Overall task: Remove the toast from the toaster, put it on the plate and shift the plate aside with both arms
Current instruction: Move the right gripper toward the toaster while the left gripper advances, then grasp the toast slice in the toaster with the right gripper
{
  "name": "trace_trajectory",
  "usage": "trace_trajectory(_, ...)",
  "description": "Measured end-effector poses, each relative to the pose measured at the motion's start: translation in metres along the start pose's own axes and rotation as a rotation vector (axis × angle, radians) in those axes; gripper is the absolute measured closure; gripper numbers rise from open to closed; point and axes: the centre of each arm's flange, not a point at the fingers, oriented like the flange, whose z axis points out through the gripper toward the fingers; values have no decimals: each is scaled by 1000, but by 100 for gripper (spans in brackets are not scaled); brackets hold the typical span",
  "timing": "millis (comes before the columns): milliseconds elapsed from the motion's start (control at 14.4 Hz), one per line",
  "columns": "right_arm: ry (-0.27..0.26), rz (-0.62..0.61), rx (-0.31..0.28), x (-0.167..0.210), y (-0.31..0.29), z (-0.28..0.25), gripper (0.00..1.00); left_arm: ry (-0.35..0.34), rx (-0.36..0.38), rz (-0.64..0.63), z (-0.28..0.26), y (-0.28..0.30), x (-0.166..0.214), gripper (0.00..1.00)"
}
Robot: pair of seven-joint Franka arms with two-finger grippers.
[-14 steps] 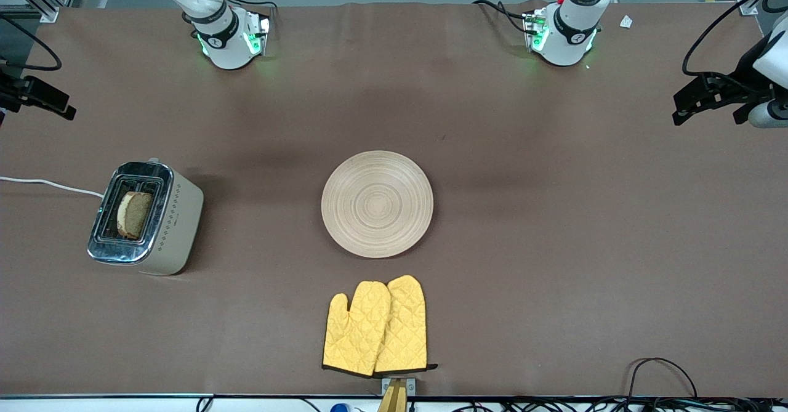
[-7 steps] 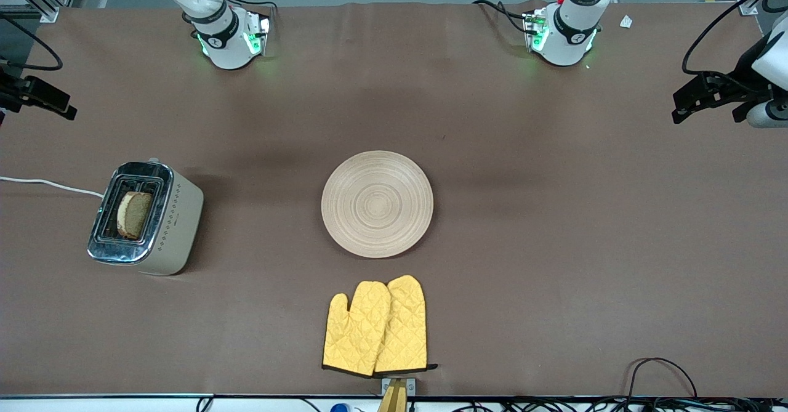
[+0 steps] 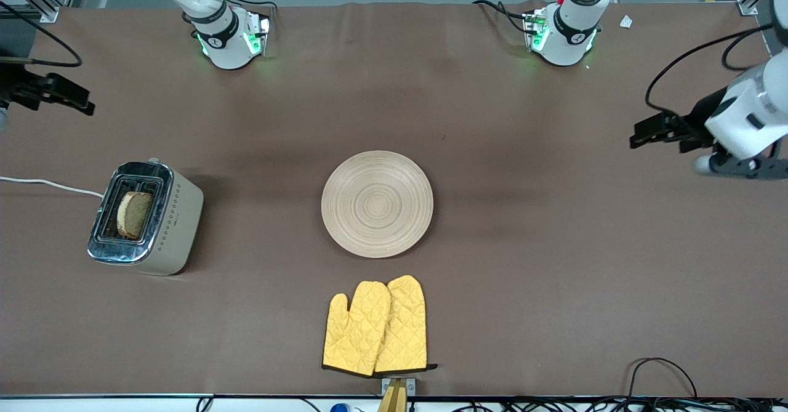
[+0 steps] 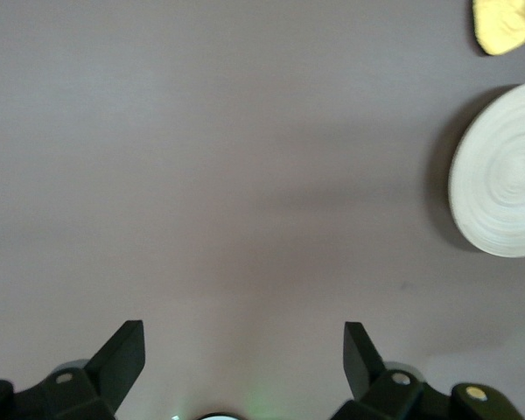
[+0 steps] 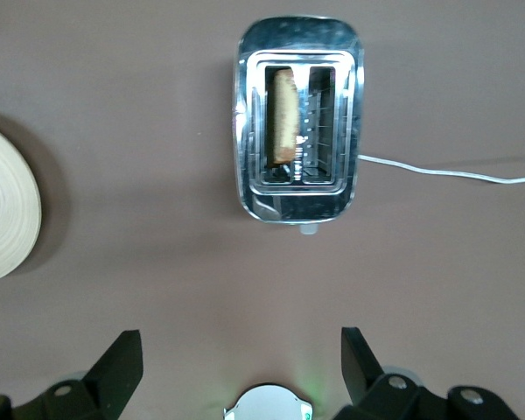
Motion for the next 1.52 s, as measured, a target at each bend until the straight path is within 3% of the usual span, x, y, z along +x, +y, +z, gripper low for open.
trace_trajectory(277,21,-6,-4,50,-8,79,0,-24,-160,78,59,1,42,0)
trace_trajectory(832,106,45,2,99,21,196,0,-15,-202,79,98,3,67,0)
trace_trajectory(1178,106,22,-1,111,33,240,3,-32,-232,90,114,3,74,0)
trace_trajectory(1525,101,4,-2,110,45,242,55,-56,-354,121,154,-6,85,0)
